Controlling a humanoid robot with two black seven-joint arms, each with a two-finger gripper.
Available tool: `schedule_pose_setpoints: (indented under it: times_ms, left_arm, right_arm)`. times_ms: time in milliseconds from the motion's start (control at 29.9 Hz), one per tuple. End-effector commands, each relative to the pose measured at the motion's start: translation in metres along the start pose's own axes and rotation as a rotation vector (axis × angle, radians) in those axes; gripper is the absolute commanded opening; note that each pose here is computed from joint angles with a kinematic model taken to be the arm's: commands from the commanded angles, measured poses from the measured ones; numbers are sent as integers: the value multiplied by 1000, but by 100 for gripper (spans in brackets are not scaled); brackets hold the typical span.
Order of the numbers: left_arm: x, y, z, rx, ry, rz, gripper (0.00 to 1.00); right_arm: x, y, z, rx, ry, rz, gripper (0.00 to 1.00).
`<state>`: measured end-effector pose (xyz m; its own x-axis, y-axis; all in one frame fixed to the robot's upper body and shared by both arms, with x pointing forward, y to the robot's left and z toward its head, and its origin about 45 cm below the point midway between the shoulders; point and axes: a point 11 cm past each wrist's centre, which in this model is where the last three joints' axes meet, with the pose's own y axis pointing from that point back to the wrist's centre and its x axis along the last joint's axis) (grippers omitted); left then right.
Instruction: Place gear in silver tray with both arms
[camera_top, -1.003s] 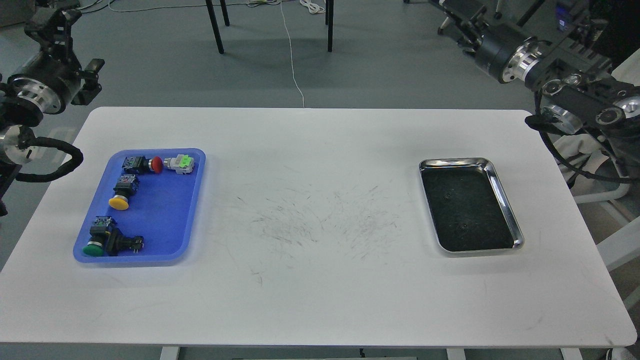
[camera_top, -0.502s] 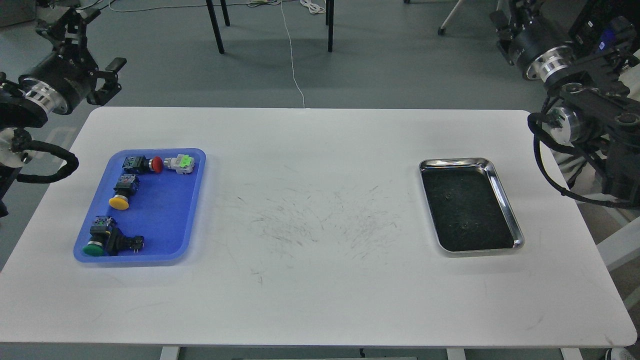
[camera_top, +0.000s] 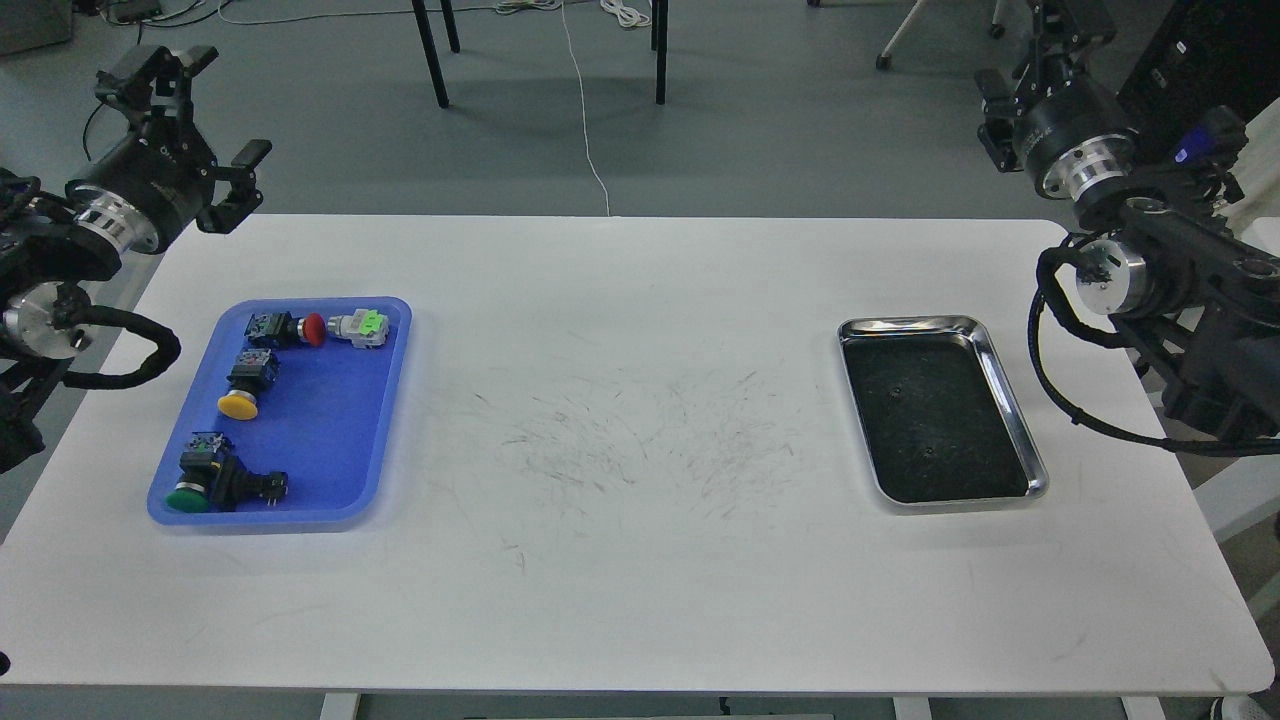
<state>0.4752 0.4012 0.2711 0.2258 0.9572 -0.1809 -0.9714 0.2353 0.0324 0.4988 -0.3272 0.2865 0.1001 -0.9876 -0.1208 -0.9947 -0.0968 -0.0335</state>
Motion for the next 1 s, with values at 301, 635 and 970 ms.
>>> schedule_pose_setpoints:
  times_ms: [301,635,970]
  left_arm:
    - [-16,-11,-18,10,43,18,98]
    - [-11,-10,-16,1,49,41,97]
    - [-12,-10,-12,-32,70,34,98]
  right_arm:
    - [13,18,28,-64,-153,39,95]
    - [-2,16,21,-39,-266,-23,99]
    - [6,18,30,-60,-259,68,99]
